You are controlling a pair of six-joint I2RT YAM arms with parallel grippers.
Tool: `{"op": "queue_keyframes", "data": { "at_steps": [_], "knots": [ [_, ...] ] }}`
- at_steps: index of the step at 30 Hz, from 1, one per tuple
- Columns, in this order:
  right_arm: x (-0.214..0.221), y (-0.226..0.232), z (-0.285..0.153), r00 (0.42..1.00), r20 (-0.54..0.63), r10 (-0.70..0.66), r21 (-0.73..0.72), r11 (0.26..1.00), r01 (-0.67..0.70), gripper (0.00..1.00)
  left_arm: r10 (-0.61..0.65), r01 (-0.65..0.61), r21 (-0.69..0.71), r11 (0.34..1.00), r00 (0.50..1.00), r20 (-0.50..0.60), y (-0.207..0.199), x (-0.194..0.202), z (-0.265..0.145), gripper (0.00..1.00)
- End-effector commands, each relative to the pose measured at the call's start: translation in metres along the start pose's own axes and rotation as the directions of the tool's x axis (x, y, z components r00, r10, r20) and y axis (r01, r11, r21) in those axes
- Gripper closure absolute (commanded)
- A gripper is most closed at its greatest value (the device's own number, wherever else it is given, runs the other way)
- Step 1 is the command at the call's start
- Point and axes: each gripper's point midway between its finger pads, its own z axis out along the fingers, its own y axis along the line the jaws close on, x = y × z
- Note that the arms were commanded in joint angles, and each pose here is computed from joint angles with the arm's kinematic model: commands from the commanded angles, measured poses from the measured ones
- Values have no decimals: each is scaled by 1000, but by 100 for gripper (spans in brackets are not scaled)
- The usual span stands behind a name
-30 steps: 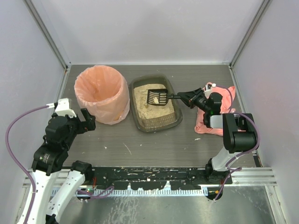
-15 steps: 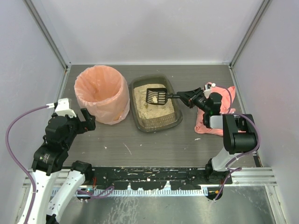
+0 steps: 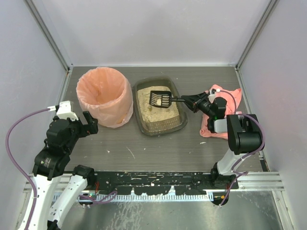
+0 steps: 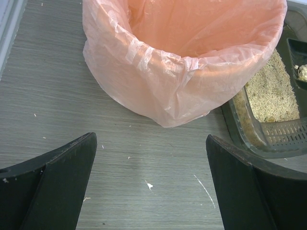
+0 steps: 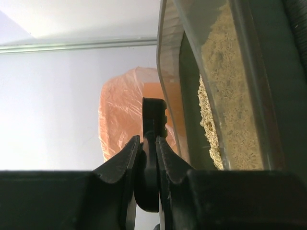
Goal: Clean the litter box
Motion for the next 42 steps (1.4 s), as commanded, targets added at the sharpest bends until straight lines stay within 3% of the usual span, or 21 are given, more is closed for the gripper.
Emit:
{"op": "queue_keyframes", "data": {
  "at_steps": [1,11,19,22,27,30,33,42],
  "knots": [
    [-8,39,-6,996,50,-76,-72,994,79,99,-16,15,15,1000,999,46,-4,-13,-1,2],
    [-19,121,-2,971,145,-189,-74,977,201,99,-16,16,15,1000,999,48,-3,-13,-1,2],
    [10,217,47,942,132,-309,-160,931,328,99,-16,15,14,1000,999,48,-3,-13,-1,2],
    [35,255,75,908,111,-405,-197,886,419,99,-17,16,14,1000,999,49,-3,-13,-1,2],
    [82,276,122,816,54,-576,-234,787,571,99,-15,14,8,1000,999,43,-3,-12,0,2],
    [110,271,148,732,11,-681,-265,704,659,99,-14,13,7,1000,999,38,-3,-11,1,2],
    [133,265,163,610,4,-793,-305,580,756,99,-13,13,7,1000,999,34,-3,-11,1,2],
    [201,282,166,156,135,-979,-401,90,912,99,-12,12,4,1000,999,30,-2,-10,3,2]
  ]
}}
